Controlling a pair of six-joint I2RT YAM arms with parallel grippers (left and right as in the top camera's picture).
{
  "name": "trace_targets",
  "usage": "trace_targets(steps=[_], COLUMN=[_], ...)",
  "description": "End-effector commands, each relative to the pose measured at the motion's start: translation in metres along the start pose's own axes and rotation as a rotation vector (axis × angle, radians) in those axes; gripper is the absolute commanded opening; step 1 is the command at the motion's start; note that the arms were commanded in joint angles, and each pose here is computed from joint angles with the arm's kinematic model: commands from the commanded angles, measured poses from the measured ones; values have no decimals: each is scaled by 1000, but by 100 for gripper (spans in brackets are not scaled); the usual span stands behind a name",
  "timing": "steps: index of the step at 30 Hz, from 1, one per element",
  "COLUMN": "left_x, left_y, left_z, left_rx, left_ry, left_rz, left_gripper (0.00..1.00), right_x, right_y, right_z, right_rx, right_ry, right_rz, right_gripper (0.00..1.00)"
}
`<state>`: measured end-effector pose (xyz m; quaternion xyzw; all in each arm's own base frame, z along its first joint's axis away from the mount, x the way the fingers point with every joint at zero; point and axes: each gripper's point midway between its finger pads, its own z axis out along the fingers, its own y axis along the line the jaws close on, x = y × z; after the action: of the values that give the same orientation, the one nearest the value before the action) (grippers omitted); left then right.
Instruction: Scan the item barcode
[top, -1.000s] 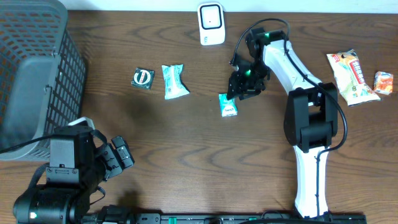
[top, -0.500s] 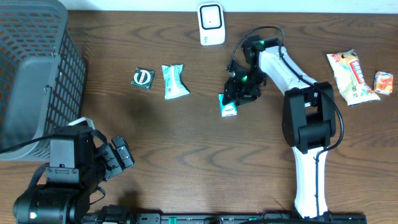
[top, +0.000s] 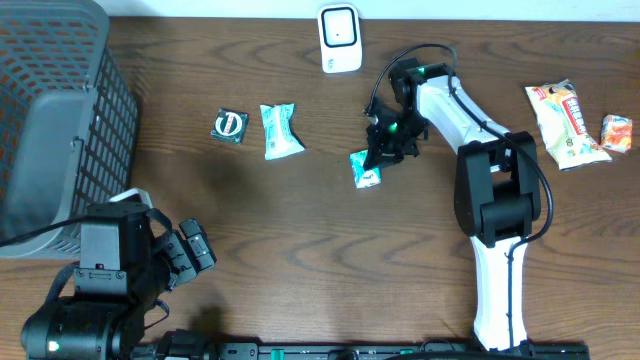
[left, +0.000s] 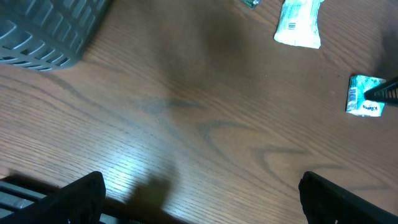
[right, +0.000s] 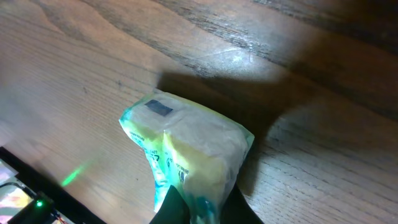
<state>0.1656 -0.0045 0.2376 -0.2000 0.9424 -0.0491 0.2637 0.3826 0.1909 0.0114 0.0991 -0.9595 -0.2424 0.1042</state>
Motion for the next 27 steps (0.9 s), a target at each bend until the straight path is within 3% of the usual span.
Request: trace_targets(steps=[1,11,27], left_x=[0,0,0], left_y=[1,1,1], left_z=[0,0,0], left_rx=[-5,-5,-5], left_ry=[0,0,0], left_rz=[-4,-4,-4], left_gripper=[98,98,98], right_x=[3,6,30], right_y=[11,65,47], right_z=[-4,-72,-120], right_rx=[-62,-700,-840], right_ry=[-2,-140,-247], right_rz=[-8,-206,-266], right_gripper=[1,1,1])
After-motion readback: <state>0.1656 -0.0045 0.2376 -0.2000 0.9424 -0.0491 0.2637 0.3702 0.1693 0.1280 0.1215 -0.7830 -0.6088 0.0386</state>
